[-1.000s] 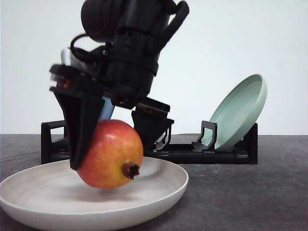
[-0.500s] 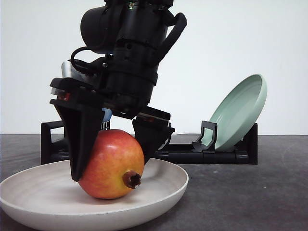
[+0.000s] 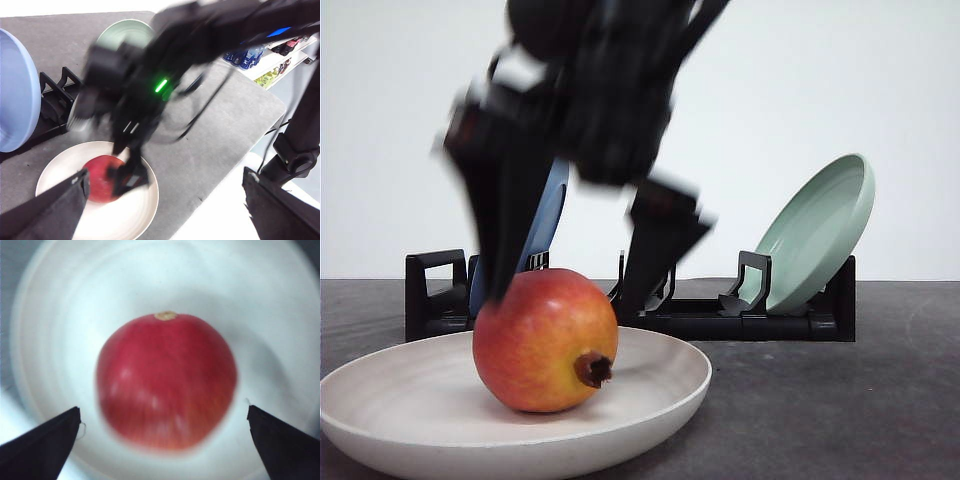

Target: Place pomegranate in white plate

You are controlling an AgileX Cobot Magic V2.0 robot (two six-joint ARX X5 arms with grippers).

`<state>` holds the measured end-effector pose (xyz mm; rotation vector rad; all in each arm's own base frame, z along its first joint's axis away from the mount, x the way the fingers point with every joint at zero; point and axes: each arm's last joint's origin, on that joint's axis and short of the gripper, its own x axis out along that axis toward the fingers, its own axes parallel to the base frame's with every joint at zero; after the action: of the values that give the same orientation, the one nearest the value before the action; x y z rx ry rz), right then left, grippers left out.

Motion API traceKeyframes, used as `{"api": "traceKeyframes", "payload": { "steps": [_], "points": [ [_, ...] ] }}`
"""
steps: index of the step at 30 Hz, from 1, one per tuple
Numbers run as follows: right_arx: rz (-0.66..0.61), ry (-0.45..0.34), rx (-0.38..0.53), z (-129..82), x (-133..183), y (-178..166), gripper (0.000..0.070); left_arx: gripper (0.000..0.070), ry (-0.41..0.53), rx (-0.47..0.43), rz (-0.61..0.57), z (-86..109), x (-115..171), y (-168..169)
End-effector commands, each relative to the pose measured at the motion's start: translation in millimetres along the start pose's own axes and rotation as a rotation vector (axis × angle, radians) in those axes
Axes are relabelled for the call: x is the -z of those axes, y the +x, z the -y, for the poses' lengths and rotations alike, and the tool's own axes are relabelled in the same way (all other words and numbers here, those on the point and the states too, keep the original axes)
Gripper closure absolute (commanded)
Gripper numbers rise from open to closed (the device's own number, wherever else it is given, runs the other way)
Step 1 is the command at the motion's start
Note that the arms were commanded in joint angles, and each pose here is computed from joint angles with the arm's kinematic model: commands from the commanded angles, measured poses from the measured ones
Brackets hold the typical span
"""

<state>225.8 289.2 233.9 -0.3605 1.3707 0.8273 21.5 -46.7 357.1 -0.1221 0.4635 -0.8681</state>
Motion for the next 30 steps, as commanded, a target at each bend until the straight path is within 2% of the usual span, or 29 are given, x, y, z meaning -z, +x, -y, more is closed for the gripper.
{"api": "traceKeyframes", "payload": {
  "steps": [1, 6, 9, 14, 17, 20, 24, 27, 30],
  "points": [
    [0.054, -0.021, -0.006, -4.9, 5.6, -33.1, 0.0000, 0.0107, -0.005, 0.024, 0.016, 1.4, -4.4, -3.6],
    [0.124, -0.026, 0.012, -2.9, 45.8, -106.6, 0.0000, 0.0107, -0.005, 0.024, 0.016, 1.4, -4.4, -3.6],
    [0.211, -0.024, 0.025, -3.6, 76.4, -147.9, 0.0000, 0.0107, -0.007, 0.025, 0.018, 1.5, -4.6, -3.6],
    [0.432, -0.060, 0.013, -9.8, 130.5, -202.6, 0.0000, 0.0107, -0.002, 0.024, 0.018, 1.5, -4.6, -3.6],
    [0.579, -0.074, 0.038, -11.2, 167.4, -224.5, 0.0000, 0.0107, 0.007, 0.006, 0.027, 1.0, -4.8, -3.6],
    [0.700, -0.042, 0.058, -9.3, 200.3, -232.0, 0.0000, 0.0107, 0.035, -0.015, 0.037, 0.4, -5.1, -3.6],
    [0.868, 0.029, 0.041, -3.3, 235.3, -221.8, 0.0000, 0.0107, 0.054, -0.038, 0.054, -0.1, -6.1, -3.6],
    [0.973, 0.077, 0.025, 2.8, 251.5, -204.4, 0.0000, 0.0107, 0.065, -0.058, 0.062, -0.5, -6.4, -3.5],
    [1.043, 0.084, 0.001, 7.2, 258.6, -187.0, 0.0000, 0.0107, 0.109, -0.061, 0.062, -0.6, -6.4, -3.5]
  ]
}}
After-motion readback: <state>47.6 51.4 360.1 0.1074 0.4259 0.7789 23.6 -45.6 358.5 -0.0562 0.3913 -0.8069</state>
